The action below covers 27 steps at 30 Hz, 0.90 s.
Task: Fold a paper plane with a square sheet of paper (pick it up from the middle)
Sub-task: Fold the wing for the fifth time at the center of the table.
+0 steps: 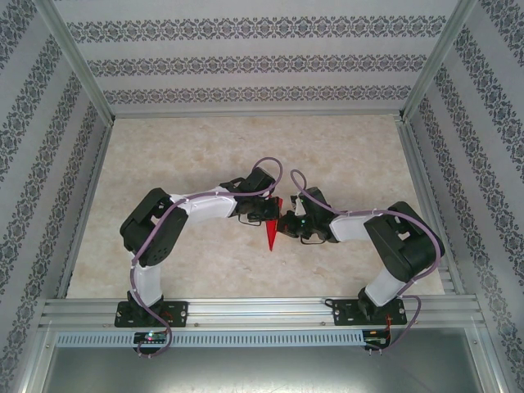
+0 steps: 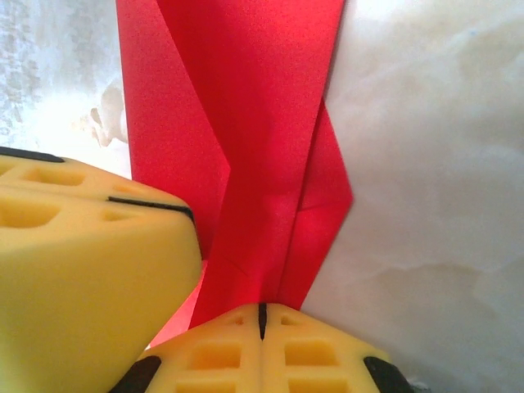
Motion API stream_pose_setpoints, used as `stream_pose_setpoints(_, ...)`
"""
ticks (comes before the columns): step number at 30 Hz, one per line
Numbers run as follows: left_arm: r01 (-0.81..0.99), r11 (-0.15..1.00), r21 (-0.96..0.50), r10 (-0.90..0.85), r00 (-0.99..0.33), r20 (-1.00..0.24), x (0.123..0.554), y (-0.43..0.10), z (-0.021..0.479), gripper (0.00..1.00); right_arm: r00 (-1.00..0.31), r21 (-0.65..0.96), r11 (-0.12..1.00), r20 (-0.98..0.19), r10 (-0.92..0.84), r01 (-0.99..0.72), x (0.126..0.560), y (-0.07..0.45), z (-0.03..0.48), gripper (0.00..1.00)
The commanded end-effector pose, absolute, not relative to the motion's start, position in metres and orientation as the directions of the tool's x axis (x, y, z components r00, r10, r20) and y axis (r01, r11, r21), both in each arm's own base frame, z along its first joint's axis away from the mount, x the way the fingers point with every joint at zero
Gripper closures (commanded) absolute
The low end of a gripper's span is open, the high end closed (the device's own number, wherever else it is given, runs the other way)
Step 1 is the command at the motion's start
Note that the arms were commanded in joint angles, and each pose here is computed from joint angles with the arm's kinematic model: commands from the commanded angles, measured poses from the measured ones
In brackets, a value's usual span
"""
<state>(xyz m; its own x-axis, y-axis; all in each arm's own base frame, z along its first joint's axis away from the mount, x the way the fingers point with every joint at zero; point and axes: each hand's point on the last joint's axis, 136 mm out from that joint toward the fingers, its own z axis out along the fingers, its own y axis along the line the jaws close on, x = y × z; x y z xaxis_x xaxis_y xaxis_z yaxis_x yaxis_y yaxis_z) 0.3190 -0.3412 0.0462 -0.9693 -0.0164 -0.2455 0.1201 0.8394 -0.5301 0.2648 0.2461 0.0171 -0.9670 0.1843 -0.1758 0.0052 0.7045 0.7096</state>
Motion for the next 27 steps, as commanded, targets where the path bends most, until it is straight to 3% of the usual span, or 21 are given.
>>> stream_pose_setpoints(1, 0.147, 0.845, -0.515, 0.022, -0.97, -0.242, 0.315, -0.347, 0.036, 0.98, -0.963, 0.719, 0.695, -0.194, 0.189, -0.008, 0.264, 0.245, 0.025, 0.99)
stream_pose_setpoints(10, 0.16, 0.847, -0.508, 0.038, -0.969, -0.242, 0.315, -0.347, 0.034, 0.98, -0.952, 0.737, 0.676, -0.223, 0.207, -0.026, 0.268, 0.244, 0.043, 0.98)
stream_pose_setpoints(16, 0.169, 0.84, -0.515, 0.048, -0.97, -0.24, 0.315, -0.35, 0.035, 0.97, -0.954, 0.694, 0.717, -0.165, 0.25, 0.068, 0.266, 0.223, 0.029, 0.98)
stream_pose_setpoints(27, 0.17, 0.832, -0.527, 0.044, -0.969, -0.243, 0.316, -0.353, 0.038, 0.97, -0.942, 0.771, 0.622, -0.094, 0.323, 0.137, 0.281, 0.227, 0.027, 0.98)
